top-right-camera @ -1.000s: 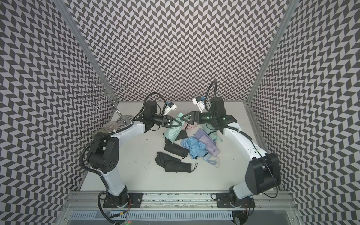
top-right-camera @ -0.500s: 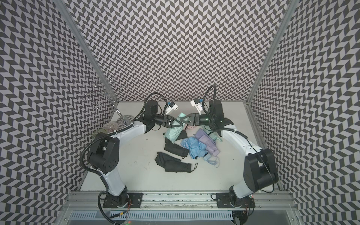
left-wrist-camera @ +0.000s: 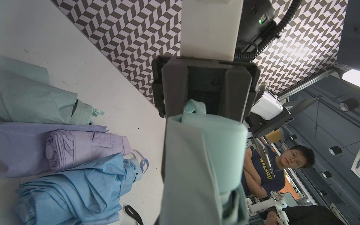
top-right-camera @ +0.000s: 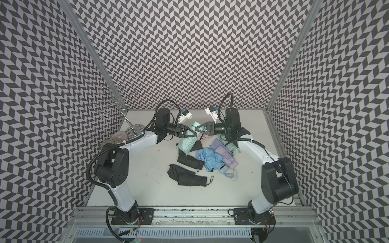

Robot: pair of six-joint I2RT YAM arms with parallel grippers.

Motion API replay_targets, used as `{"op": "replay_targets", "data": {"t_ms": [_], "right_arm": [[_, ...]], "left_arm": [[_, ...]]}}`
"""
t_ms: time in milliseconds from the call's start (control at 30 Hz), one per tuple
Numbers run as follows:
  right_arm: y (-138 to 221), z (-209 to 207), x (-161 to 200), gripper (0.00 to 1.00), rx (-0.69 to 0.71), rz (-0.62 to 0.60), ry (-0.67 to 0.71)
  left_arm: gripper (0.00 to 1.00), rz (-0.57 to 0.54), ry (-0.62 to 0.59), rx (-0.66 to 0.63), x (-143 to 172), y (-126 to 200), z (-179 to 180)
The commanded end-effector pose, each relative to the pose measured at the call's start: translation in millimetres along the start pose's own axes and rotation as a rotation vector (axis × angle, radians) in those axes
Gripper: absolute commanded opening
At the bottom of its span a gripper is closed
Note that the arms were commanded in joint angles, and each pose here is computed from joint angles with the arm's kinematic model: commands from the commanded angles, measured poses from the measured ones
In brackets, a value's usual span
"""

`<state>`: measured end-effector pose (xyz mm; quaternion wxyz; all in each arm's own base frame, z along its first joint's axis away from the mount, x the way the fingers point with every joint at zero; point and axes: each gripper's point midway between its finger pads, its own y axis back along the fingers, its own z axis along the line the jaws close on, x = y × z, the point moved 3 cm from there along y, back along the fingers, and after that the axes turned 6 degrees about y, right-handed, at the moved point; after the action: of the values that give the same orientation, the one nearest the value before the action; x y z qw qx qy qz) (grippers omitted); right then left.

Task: Take umbrellas out of sleeves
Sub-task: Pick up the umbrella from the center of the board.

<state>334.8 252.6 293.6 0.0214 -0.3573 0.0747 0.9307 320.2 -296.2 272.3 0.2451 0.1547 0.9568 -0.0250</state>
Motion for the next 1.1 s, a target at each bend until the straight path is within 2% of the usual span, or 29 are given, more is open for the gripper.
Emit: {"op": "replay_targets", "data": {"t_ms": [0, 33, 67, 100, 267, 333, 433, 533, 600, 833, 1067], "right_arm": [[-0.7, 16.2, -9.8, 0.10, -0.052, -0.040, 0.049], [0.8, 16.8, -11.5, 0.08, -0.051, -0.052, 0.044], [2.1, 18.1, -13.4, 0.08, -0.053, -0.065, 0.041], [3.5, 19.7, -15.1, 0.07, -0.054, -0.082, 0.034], [12.5, 20.5, -27.7, 0.05, -0.023, -0.156, 0.000], [19.9, 20.9, -34.3, 0.05, -0.006, -0.198, -0.010], [38.2, 19.3, -47.2, 0.05, 0.041, -0.310, -0.020], [55.8, 21.3, -56.8, 0.05, 0.051, -0.416, -0.040], [61.4, 26.3, -61.5, 0.05, 0.038, -0.465, -0.046], [73.5, 38.0, -73.3, 0.04, -0.016, -0.607, -0.085], [61.3, 56.0, -77.7, 0.04, -0.059, -0.624, -0.070]], "left_arm": [[0.44, -0.010, -0.009, -0.008, -1.2, -3.8, -4.1], [0.60, -0.015, -0.014, -0.013, -2.0, -2.0, -4.1], [0.92, -0.028, -0.011, -0.025, -3.8, 1.1, -2.5], [0.99, -0.041, -0.015, -0.037, -5.7, 3.9, -2.0], [0.99, -0.130, 0.004, -0.108, -18.4, 25.3, 0.5], [0.99, -0.194, 0.047, -0.144, -27.0, 41.7, 2.1], [0.99, -0.300, 0.152, -0.193, -37.9, 73.7, 8.6], [0.99, -0.384, 0.176, -0.194, -37.0, 95.4, 1.7], [0.99, -0.428, 0.136, -0.168, -34.1, 98.7, -14.6], [0.99, -0.566, 0.136, -0.048, -18.4, 93.3, -36.2], [0.99, -0.577, 0.064, 0.129, -23.1, 76.0, -62.6]]}}
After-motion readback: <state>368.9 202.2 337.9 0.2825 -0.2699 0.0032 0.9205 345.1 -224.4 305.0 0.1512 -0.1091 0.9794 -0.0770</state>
